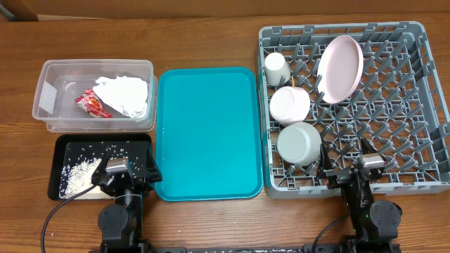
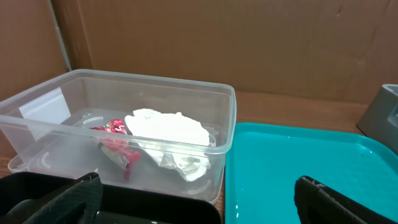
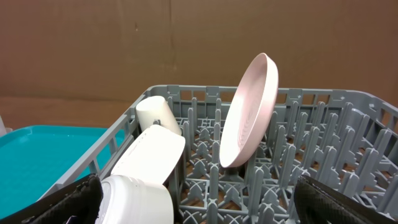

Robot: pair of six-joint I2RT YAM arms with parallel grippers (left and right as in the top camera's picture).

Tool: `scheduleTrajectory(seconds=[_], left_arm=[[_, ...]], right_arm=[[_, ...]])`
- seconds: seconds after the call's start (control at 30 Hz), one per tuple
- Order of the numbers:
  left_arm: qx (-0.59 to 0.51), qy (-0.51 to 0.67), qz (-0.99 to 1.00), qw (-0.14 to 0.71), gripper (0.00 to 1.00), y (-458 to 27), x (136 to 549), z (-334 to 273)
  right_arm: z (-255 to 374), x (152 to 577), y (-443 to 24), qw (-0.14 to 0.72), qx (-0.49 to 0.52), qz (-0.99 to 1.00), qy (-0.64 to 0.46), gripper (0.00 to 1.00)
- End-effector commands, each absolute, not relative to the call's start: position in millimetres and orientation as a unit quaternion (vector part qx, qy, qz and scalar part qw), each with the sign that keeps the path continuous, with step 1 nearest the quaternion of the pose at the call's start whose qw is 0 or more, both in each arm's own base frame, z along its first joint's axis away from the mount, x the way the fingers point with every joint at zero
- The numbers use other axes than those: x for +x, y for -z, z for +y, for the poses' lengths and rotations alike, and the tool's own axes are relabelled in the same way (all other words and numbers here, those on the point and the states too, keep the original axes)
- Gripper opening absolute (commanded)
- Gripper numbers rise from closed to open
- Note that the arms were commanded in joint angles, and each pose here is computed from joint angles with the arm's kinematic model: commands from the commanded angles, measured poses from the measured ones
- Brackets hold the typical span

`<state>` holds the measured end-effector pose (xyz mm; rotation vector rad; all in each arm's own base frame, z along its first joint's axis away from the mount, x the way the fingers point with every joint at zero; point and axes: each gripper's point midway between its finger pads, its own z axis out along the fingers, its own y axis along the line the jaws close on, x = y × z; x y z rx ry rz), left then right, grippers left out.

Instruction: Sort waste into correct bins and load items into the dishwasher

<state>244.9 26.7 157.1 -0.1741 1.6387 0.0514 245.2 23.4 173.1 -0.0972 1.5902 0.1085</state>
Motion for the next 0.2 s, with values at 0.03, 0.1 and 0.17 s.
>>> scheduleTrajectory(seconds=[0.03,0.1,0.17], left_arm=[[-0.084,-0.014,0.725,0.683,1.00,-158.6,244.7,25.8],[-0.084,-0.014,0.725,0.683,1.00,-158.6,244.7,25.8],[-0.084,-0.014,0.725,0.683,1.00,-158.6,244.7,25.8]], right_arm=[[22.8,245.1,-171.5,0.700,-0.044,0.711,-0.047,1.00],[22.8,245.1,-171.5,0.700,-0.044,0.711,-0.047,1.00],[22.8,245.1,-171.5,0.700,-0.044,0.711,-0.047,1.00]])
